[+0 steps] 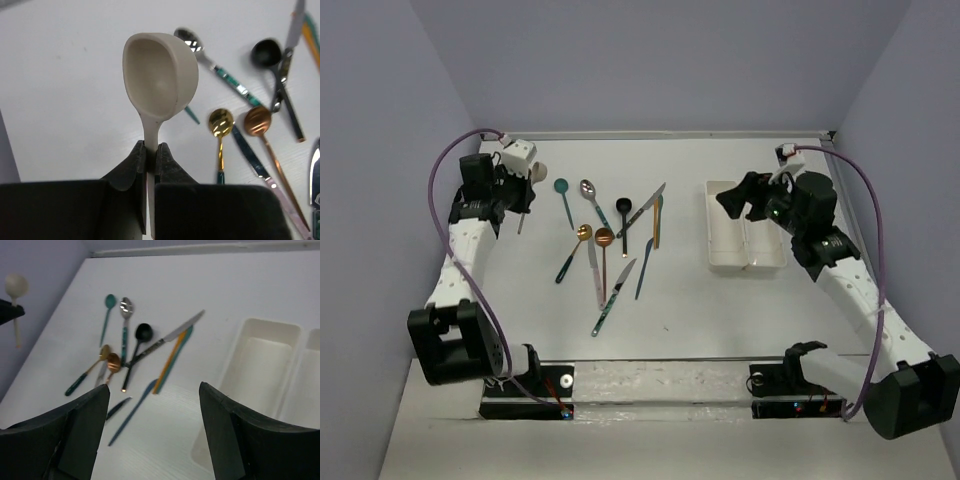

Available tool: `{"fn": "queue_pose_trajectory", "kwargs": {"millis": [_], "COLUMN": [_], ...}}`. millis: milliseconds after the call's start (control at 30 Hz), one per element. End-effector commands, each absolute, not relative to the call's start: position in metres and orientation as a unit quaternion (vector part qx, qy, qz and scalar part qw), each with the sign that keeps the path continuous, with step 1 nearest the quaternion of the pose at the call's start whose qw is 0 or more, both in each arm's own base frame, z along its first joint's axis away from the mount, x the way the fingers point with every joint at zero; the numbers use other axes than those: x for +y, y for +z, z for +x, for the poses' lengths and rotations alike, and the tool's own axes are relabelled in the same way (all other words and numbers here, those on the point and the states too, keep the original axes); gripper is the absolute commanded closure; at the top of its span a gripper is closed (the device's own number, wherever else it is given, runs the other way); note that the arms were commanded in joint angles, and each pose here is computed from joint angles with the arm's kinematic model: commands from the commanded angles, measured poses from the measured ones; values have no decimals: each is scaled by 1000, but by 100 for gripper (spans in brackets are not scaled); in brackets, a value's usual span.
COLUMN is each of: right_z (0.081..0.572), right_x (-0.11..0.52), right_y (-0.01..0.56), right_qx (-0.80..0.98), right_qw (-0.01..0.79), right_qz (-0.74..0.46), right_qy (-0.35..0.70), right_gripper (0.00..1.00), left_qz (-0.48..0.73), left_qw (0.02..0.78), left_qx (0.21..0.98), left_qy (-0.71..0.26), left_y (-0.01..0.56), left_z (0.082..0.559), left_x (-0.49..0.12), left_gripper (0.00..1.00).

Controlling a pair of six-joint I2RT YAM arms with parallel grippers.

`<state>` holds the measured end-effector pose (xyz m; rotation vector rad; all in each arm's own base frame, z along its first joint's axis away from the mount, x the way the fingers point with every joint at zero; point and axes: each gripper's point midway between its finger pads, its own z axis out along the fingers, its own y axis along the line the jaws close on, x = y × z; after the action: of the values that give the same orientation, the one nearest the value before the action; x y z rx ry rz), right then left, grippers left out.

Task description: Sort the eating utensils into containers

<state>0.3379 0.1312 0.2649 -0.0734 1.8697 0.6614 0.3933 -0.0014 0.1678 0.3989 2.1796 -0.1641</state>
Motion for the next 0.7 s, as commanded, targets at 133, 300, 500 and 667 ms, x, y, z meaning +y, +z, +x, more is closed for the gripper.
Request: {"fn": "queue_pose_trajectory", "kwargs": {"millis": [133,300,500,667], "right_z": [310,305,281,271], "right_x": [301,387,458,478], "right_y": [405,431,429,399], "right_qx": [619,574,521,522], "right_qw": [609,590,559,579], "right_qz": [-131,-158,-243,-277], "right_qy": [479,545,598,562], "right_gripper": [21,23,20,19], "left_qz": [213,240,256,233], "left_qw": [597,641,661,674], "left_qx": [757,706,668,647], "left_qy": [-158,-183,-228,-271], "left_y": [307,340,357,371], "left_z": [350,318,292,284], "left_x": [-65,-87,-107,-115], "left_gripper": [100,100,100,100]}}
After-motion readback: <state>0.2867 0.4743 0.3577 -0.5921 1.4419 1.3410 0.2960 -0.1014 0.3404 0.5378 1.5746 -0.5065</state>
